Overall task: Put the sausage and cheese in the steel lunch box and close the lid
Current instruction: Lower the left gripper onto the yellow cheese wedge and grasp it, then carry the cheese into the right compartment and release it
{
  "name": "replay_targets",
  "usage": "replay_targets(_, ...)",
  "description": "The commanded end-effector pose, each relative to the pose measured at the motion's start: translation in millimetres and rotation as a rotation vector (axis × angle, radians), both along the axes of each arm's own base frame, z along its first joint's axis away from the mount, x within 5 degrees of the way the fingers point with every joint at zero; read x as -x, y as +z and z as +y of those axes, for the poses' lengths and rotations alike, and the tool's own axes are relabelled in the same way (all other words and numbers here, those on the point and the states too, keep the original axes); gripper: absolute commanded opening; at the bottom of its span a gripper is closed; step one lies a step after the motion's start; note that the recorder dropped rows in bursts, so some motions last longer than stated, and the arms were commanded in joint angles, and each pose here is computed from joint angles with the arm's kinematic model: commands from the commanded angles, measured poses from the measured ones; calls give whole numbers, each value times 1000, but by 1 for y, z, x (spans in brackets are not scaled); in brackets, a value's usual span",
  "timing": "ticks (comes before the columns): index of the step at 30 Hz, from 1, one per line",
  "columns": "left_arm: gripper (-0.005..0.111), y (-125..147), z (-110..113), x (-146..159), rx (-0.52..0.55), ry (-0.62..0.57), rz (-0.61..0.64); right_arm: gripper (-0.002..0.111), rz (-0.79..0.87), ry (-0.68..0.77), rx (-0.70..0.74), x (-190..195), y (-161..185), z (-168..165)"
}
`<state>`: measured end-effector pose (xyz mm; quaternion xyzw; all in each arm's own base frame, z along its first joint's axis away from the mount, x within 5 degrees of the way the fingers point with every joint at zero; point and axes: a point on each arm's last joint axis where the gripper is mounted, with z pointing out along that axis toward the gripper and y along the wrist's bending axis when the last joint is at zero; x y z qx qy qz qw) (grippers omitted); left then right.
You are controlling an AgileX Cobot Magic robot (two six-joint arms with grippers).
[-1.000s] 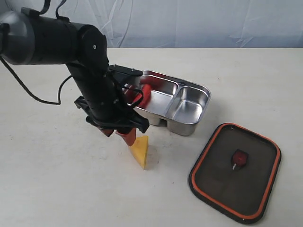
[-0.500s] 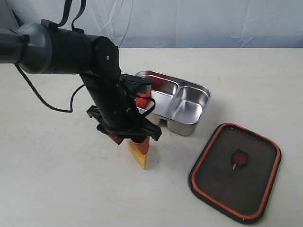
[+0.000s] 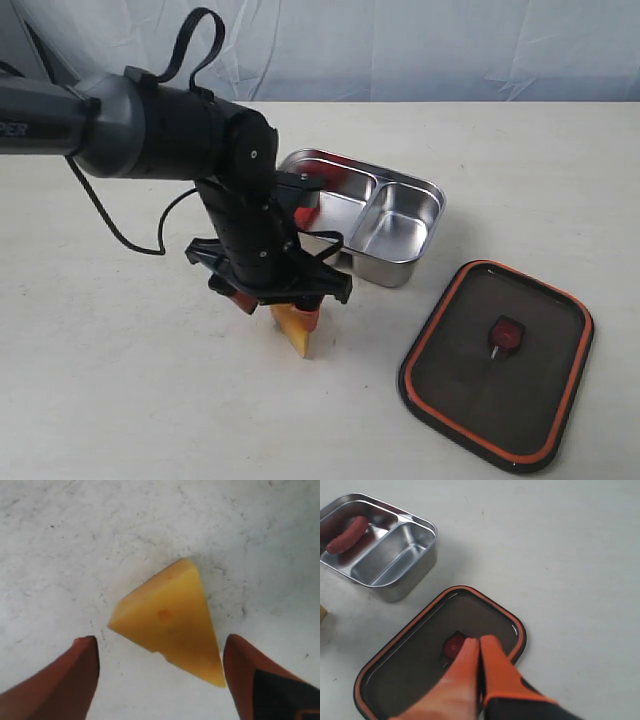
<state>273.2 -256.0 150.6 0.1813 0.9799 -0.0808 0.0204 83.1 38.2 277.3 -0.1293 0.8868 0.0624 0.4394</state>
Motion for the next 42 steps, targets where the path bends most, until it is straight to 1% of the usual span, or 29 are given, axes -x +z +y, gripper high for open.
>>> replay_targets(1,67,-19,-3,2,-13,27,45,0,-6,8,-8,1,0,0)
replay_targets(4,67,-24,-3,1,-21,26,51,0,-6,8,-8,1,0,0)
replay_targets(9,66,-23,-5,-3,-9,18,6,0,-4,8,-9,1,0,0)
replay_targets(11,61,-23,-5,-4,-4,18,-4,0,-4,8,-9,1,0,0)
replay_targets(13,51,-23,-5,-4,-5,18,-2,0,-3,8,-10,1,0,0)
replay_targets(17,24,-23,-4,-2,-22,14,20,0,-3,8,-10,1,0,0)
replay_targets(18,16,-23,-3,-1,-28,10,27,0,-3,8,-10,1,0,0)
replay_targets(20,4,-23,-2,0,-38,-7,40,0,-3,8,-10,1,0,0)
replay_targets(21,0,-24,-1,1,-44,-20,47,0,-3,8,-10,1,0,0)
replay_targets(25,0,-24,1,4,-67,-50,75,0,-3,8,-10,1,0,0)
replay_targets(27,0,-20,1,5,-67,-68,75,0,-3,8,-10,1,0,0)
replay_targets(29,0,-11,1,6,-45,-71,59,0,-3,8,-10,1,0,0)
replay_targets(32,0,9,-6,9,9,-88,-18,0,-3,8,-10,1,0,0)
replay_targets(38,0,52,-33,16,192,-154,-257,0,-5,8,-8,1,0,0)
replay_targets(42,0,67,-44,4,238,-193,-394,0,-6,8,-7,1,0,0)
